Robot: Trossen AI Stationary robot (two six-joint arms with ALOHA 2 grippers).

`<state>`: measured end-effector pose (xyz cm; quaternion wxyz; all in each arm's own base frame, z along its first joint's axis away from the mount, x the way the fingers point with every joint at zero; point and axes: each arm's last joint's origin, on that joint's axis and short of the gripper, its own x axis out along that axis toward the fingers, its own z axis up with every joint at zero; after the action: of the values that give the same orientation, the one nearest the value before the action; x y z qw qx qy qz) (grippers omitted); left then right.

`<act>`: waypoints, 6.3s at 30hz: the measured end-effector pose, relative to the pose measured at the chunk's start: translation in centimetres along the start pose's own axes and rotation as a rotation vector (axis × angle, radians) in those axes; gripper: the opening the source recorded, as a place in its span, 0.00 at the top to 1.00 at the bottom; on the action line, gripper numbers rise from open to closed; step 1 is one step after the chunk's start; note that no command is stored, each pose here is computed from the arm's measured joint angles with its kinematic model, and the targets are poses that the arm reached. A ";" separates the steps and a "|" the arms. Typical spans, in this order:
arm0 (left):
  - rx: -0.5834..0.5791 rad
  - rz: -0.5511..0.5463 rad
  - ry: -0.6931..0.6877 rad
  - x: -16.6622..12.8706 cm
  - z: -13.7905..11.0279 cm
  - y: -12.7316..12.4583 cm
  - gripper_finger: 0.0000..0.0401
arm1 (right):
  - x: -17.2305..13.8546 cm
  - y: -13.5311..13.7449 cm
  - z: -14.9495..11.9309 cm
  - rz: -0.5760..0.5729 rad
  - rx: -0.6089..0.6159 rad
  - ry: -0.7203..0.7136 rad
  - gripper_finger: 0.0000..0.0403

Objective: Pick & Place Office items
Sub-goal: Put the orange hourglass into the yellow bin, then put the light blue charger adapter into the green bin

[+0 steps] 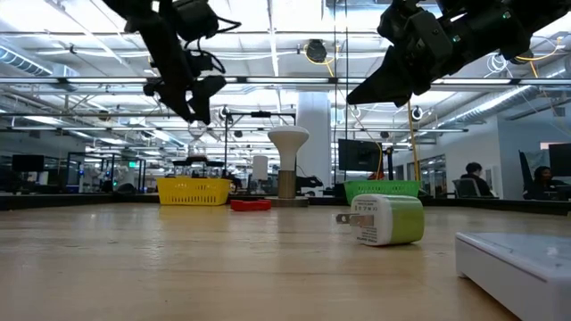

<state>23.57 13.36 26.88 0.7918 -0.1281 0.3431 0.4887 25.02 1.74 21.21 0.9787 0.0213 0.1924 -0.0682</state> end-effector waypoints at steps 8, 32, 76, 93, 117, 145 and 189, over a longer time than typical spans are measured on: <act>-0.081 0.053 -0.050 2.2 0.3 2.5 0.47 | 0.0 0.0 0.0 0.000 -0.015 -0.002 1.00; -0.124 0.091 -0.074 5.8 -2.9 4.0 0.47 | 0.0 0.0 0.0 0.000 -0.016 -0.003 1.00; 0.085 -0.110 -0.041 2.2 -3.3 3.2 0.34 | 0.0 0.0 -0.1 0.003 -0.011 0.006 1.00; 0.152 -0.642 -0.166 -2.0 -11.1 -1.3 0.83 | 0.0 -0.2 0.1 -0.004 -0.044 -0.013 0.99; 0.263 -0.724 -0.177 -3.8 -17.7 -10.5 0.95 | 0.0 -0.1 0.4 0.000 -0.027 -0.043 0.99; 0.341 -0.934 -0.702 -10.9 -15.5 -11.0 0.99 | -0.2 0.0 2.0 0.035 0.130 -0.207 0.99; 0.267 -0.963 -0.530 -6.3 -23.4 -13.0 0.97 | -1.7 14.3 1.5 -0.285 0.408 1.058 0.71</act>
<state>23.16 -9.93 12.26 0.9939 -0.0419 0.0941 0.0402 26.07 15.96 23.44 0.7066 0.2145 0.6391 -0.2151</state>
